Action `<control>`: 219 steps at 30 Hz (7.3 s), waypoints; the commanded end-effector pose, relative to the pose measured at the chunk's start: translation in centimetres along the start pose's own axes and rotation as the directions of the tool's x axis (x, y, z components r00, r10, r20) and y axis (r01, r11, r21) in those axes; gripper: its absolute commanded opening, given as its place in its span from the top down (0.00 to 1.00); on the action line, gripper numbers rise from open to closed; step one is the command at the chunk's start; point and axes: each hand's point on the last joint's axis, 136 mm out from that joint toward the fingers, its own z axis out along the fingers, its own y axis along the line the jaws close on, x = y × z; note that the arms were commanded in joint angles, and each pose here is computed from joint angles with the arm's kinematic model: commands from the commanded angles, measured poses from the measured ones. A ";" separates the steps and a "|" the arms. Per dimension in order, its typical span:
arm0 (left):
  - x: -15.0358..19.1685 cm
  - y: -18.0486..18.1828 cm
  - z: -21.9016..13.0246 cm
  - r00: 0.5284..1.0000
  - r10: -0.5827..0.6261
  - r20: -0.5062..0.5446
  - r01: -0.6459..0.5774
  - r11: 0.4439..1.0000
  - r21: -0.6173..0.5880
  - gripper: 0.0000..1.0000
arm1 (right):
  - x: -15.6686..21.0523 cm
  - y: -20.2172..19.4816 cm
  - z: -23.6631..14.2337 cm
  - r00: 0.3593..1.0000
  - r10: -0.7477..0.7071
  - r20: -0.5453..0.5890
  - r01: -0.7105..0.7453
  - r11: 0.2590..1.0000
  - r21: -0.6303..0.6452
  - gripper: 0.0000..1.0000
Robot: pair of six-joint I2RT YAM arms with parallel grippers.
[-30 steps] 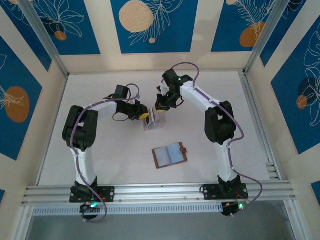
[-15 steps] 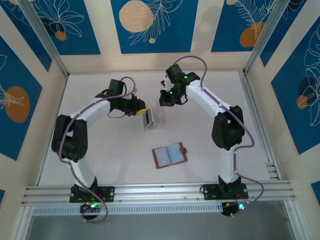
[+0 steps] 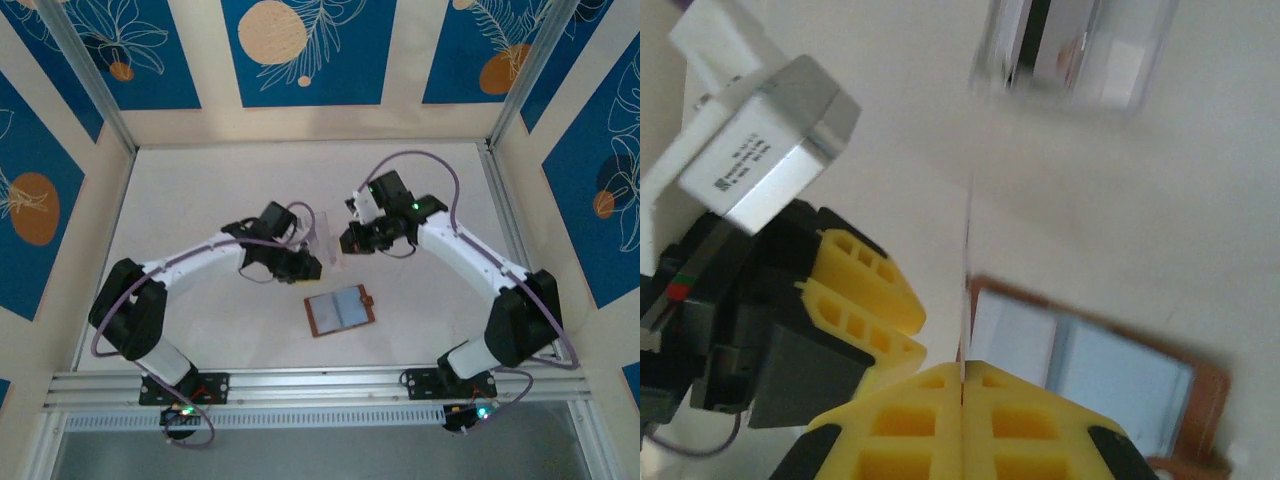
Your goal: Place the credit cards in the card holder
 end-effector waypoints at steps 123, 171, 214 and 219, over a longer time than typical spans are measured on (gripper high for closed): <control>5.5 10.9 4.4 0.971 -0.216 -0.100 0.208 0.974 -0.087 0.83 | 9.2 -3.1 13.4 0.907 0.182 -0.380 -0.276 0.938 -0.209 0.99; 4.5 10.9 4.1 0.982 -0.152 -0.109 0.137 0.981 -0.139 0.80 | 5.7 -4.3 7.5 0.970 -0.016 -0.244 0.087 0.955 0.283 0.71; 4.9 11.2 4.4 0.983 -0.148 -0.110 0.133 0.982 -0.135 0.80 | 7.3 -4.2 9.0 0.958 -0.061 -0.281 0.197 0.851 0.487 1.00; 4.8 11.2 4.5 0.983 -0.150 -0.108 0.136 0.983 -0.126 0.79 | 6.9 -1.8 9.2 0.950 -0.091 -0.297 0.222 0.868 0.443 1.00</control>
